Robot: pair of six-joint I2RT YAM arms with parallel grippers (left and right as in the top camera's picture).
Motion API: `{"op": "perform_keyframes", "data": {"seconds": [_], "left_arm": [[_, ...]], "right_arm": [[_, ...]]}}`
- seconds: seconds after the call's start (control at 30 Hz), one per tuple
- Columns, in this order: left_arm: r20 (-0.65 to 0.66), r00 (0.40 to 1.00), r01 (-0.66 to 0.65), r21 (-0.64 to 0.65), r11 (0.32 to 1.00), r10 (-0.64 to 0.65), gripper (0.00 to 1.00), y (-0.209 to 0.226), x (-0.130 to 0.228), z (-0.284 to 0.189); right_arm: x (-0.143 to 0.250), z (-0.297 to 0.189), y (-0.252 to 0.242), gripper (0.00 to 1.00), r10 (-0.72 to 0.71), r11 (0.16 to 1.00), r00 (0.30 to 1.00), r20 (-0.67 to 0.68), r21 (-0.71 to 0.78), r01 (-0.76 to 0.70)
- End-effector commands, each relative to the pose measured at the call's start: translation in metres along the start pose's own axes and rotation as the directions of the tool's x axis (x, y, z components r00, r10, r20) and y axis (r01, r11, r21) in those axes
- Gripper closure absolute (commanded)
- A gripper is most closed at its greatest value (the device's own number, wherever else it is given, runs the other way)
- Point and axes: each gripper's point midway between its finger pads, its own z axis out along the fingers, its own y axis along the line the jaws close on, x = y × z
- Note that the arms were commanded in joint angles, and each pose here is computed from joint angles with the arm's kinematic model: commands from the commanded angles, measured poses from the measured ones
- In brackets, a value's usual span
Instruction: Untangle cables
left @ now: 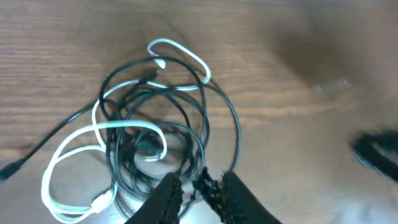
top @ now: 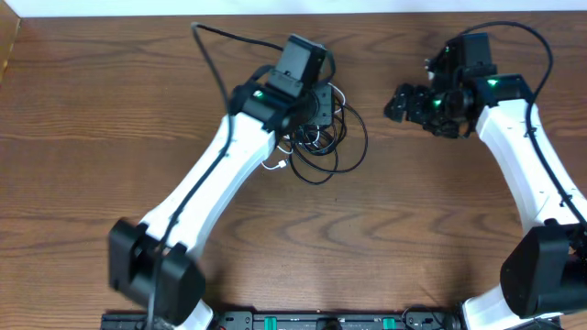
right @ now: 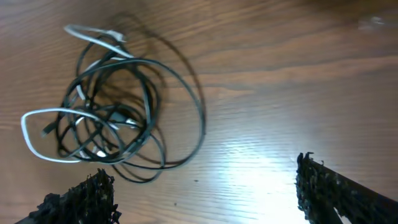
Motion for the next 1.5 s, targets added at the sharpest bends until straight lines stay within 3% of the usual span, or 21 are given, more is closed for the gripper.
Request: {"op": "perform_keyframes", "data": {"seconds": [0.0,0.2,0.4,0.87,1.47], "left_arm": [[0.049,0.995,0.087,-0.068,0.994,-0.084,0.72,0.014,-0.010,0.029],[0.061,0.984,0.173,-0.156,0.972,-0.165,0.70,0.034,-0.005,0.069],[0.074,0.972,0.234,-0.301,0.924,-0.223,0.71,0.063,0.008,0.072],[0.044,0.974,0.226,-0.332,0.916,-0.224,0.69,0.074,0.022,0.116],[0.037,0.974,0.223,-0.338,0.914,-0.224,0.68,0.078,0.028,0.133]], "right_arm": [[-0.002,-0.004,-0.003,0.08,-0.037,0.999,0.999,0.006,0.012,0.037],[0.000,-0.004,-0.004,0.08,-0.046,0.999,0.999,-0.002,0.016,0.046],[0.006,-0.002,-0.008,0.07,-0.068,0.997,0.997,-0.022,0.030,0.068],[0.013,0.005,-0.014,0.07,-0.059,0.997,0.997,-0.044,0.038,0.061],[0.014,0.005,-0.014,0.07,-0.066,0.997,0.997,-0.045,0.038,0.068]]}}
